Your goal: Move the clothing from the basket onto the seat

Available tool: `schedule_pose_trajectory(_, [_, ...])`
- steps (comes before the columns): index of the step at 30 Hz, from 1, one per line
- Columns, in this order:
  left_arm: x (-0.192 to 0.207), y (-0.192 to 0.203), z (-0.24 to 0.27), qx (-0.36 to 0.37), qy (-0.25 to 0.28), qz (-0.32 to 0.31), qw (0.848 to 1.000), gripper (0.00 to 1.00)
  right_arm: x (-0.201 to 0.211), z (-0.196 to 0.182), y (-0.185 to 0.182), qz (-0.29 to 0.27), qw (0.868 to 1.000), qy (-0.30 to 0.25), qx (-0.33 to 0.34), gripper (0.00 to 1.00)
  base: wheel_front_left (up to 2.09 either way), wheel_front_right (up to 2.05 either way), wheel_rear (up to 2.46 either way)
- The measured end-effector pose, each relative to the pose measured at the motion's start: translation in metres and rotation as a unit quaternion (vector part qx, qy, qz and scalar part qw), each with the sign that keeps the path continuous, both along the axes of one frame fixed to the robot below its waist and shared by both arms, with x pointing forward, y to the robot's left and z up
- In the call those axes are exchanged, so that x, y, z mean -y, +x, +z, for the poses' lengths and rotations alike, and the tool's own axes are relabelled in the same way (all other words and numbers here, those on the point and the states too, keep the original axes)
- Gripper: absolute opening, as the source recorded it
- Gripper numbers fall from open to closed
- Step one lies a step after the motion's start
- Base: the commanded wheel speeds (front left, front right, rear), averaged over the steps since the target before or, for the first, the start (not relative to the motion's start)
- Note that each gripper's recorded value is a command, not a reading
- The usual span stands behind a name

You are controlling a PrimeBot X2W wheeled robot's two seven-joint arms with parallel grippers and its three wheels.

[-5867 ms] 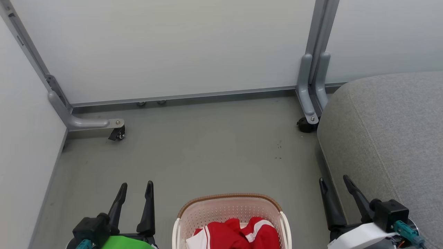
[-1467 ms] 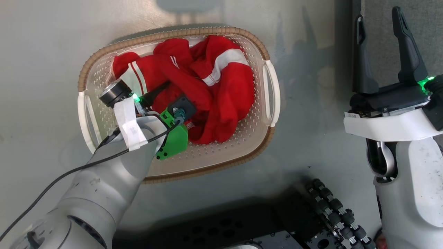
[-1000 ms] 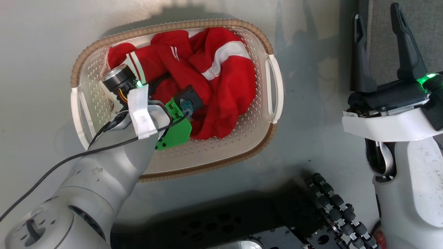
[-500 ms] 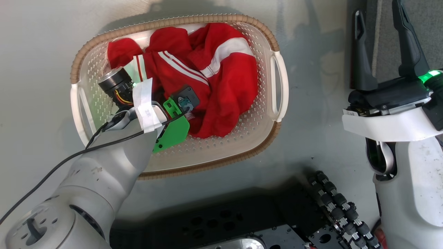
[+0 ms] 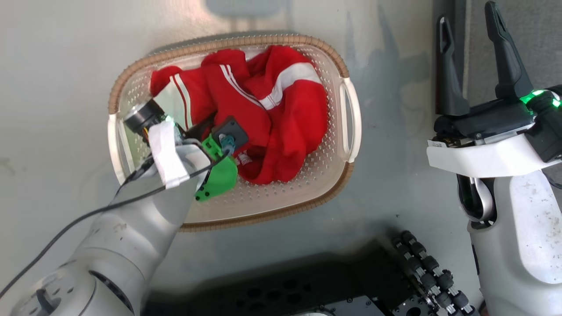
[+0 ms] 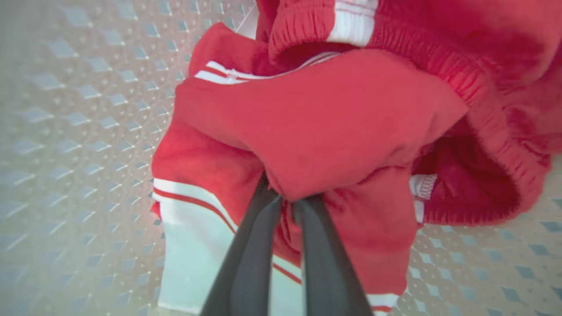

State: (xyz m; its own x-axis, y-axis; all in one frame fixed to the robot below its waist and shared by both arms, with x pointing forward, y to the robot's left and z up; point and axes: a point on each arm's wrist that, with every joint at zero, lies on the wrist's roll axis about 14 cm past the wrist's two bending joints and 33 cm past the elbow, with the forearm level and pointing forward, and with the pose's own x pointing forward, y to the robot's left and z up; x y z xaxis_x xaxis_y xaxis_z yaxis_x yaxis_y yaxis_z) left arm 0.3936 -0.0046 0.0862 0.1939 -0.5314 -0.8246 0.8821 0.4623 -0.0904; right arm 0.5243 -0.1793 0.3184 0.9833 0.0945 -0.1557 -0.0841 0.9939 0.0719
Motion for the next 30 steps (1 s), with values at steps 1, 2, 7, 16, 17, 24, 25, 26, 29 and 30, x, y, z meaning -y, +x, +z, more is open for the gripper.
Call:
schedule_pose_trajectory(1, [0.001,0.001,0.004,0.004,-0.006,0.005,1.0,0.0,0.0,0.004,0.0,0.0,1.0,0.0,0.003,1.0,0.0,0.0,0.0])
schedule_pose_trajectory(2, [0.002,0.001,0.009,0.007,-0.014,0.014,1.0,0.0,0.0,0.009,0.001,0.0,1.0,0.0,0.007,1.0,0.0,0.0,0.0])
schedule_pose_trajectory(7, [0.011,0.008,0.038,0.023,-0.051,0.065,0.996,0.0,0.002,0.032,-0.002,-0.006,1.0,0.003,0.023,1.0,0.0,0.0,0.0])
schedule_pose_trajectory(16, [0.038,0.023,0.128,0.077,-0.17,0.148,0.971,0.0,0.005,0.072,-0.023,-0.014,0.999,0.004,0.041,1.0,0.0,0.0,0.0])
schedule_pose_trajectory(17, [0.039,0.022,0.139,0.082,-0.182,0.157,0.967,0.0,0.005,0.077,-0.026,-0.015,0.999,0.004,0.042,1.0,0.0,0.0,0.0])
schedule_pose_trajectory(24, [0.036,0.02,0.213,0.13,-0.244,0.211,0.938,0.0,0.006,0.109,-0.054,-0.015,0.998,0.003,0.056,1.0,0.0,0.0,0.0])
schedule_pose_trajectory(25, [0.035,0.019,0.221,0.137,-0.249,0.214,0.935,0.0,0.006,0.114,-0.057,-0.014,0.998,0.003,0.058,1.0,0.0,0.0,0.0])
schedule_pose_trajectory(26, [0.033,0.019,0.23,0.145,-0.254,0.22,0.931,0.0,0.006,0.117,-0.061,-0.014,0.998,0.003,0.06,1.0,0.0,0.0,0.0])
schedule_pose_trajectory(29, [0.024,0.016,0.259,0.169,-0.272,0.248,0.914,0.0,0.003,0.132,-0.074,-0.012,0.998,0.006,0.069,1.0,0.0,0.0,0.0])
schedule_pose_trajectory(30, [0.02,0.015,0.27,0.177,-0.279,0.26,0.907,0.0,0.001,0.137,-0.079,-0.01,0.997,0.01,0.073,1.0,0.0,0.0,0.0])
